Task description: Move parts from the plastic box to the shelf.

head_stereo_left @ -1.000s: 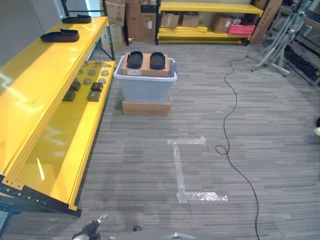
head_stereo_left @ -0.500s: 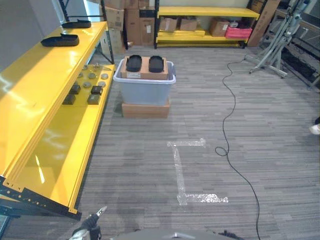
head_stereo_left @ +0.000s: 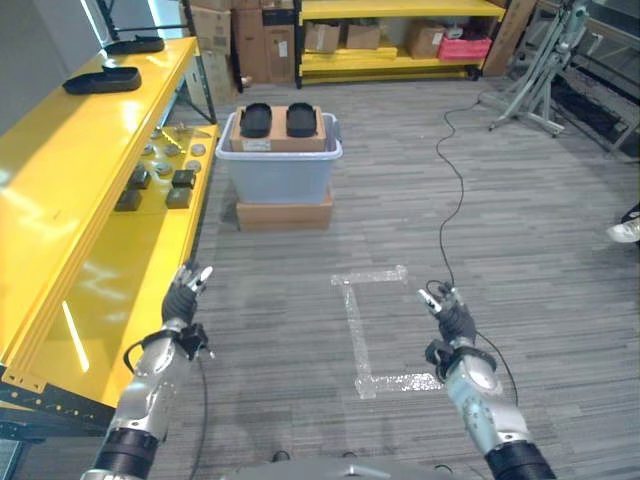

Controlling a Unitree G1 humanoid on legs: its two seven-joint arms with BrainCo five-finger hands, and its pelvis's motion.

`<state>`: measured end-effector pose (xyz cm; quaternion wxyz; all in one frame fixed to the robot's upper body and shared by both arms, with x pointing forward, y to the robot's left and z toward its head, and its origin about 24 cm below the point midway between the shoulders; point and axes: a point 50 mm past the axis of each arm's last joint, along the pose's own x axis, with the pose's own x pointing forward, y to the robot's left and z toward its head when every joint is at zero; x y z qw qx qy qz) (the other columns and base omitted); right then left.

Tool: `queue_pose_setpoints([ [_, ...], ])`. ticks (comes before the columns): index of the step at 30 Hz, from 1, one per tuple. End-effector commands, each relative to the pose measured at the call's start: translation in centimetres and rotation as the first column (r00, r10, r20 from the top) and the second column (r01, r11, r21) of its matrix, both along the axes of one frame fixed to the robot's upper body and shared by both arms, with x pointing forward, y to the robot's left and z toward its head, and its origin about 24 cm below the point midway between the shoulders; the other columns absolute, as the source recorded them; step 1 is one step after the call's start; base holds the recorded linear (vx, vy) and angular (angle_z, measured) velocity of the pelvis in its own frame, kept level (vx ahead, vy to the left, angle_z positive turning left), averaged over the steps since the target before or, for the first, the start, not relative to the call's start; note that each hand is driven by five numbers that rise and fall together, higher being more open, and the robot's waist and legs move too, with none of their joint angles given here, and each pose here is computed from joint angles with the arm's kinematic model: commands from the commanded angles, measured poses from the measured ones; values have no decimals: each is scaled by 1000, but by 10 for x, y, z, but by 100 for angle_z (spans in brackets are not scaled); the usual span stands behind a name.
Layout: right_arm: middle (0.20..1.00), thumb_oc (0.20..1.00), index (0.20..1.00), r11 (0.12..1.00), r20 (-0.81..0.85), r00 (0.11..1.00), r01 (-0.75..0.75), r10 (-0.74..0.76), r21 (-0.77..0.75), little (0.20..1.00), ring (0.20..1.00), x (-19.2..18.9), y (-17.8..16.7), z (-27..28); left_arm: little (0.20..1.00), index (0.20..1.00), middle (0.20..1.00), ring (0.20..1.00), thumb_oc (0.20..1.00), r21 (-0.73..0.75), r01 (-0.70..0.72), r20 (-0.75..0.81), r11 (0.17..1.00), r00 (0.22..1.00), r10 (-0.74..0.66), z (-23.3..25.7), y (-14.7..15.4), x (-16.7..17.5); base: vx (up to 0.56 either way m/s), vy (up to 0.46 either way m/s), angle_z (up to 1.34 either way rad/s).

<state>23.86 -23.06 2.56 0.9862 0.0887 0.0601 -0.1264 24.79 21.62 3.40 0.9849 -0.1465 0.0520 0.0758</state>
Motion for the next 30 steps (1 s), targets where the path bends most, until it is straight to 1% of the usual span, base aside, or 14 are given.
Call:
queue_pose_setpoints([
  [1,1000,1000,1000,997,172,984,-32,44,-68,1000,1000,13,-5,35,1000,1000,1000,1000,1000,25,-62,71,998,996,60,17,16,11,24,37,-1],
  [2,1000,1000,1000,996,179,981,-61,70,-58,1000,1000,13,-2,41,1000,1000,1000,1000,1000,62,-58,110,996,993,51,28,15,10,30,46,1],
  [3,1000,1000,1000,996,171,982,-73,81,-55,1000,1000,12,-1,41,1000,1000,1000,1000,1000,78,-54,117,995,992,44,32,16,9,25,40,1],
  [7,1000,1000,1000,996,157,983,-89,90,-16,1000,1000,8,0,39,1000,1000,1000,1000,1000,77,-45,124,996,992,35,35,17,4,20,23,0],
  [8,1000,1000,1000,996,151,985,-89,89,-11,1000,1000,6,1,38,1000,1000,1000,1000,1000,97,-45,129,994,991,33,36,19,2,59,66,2],
  [11,1000,1000,1000,996,149,984,-92,93,-15,1000,1000,4,1,36,1000,1000,1000,1000,1000,113,-45,143,993,989,28,39,21,-1,60,66,1],
  [14,1000,1000,1000,996,159,984,-86,87,-14,1000,1000,5,2,38,1000,1000,1000,1000,1000,110,-38,139,993,990,23,40,21,-1,60,68,-1],
  [19,1000,1000,1000,997,163,984,-71,67,16,1000,1000,6,3,41,1000,1000,1000,1000,1000,41,13,96,999,995,-17,36,16,0,88,113,-4],
  [25,1000,1000,1000,996,175,983,-59,47,65,1000,1000,4,10,40,1000,1000,1000,1000,1000,54,22,96,998,995,-27,38,11,4,47,157,-7],
  [30,1000,1000,1000,993,160,984,-91,78,77,1000,1000,-2,13,37,1000,1000,1000,1000,1000,50,-6,77,999,997,2,35,18,-3,130,75,-20],
])
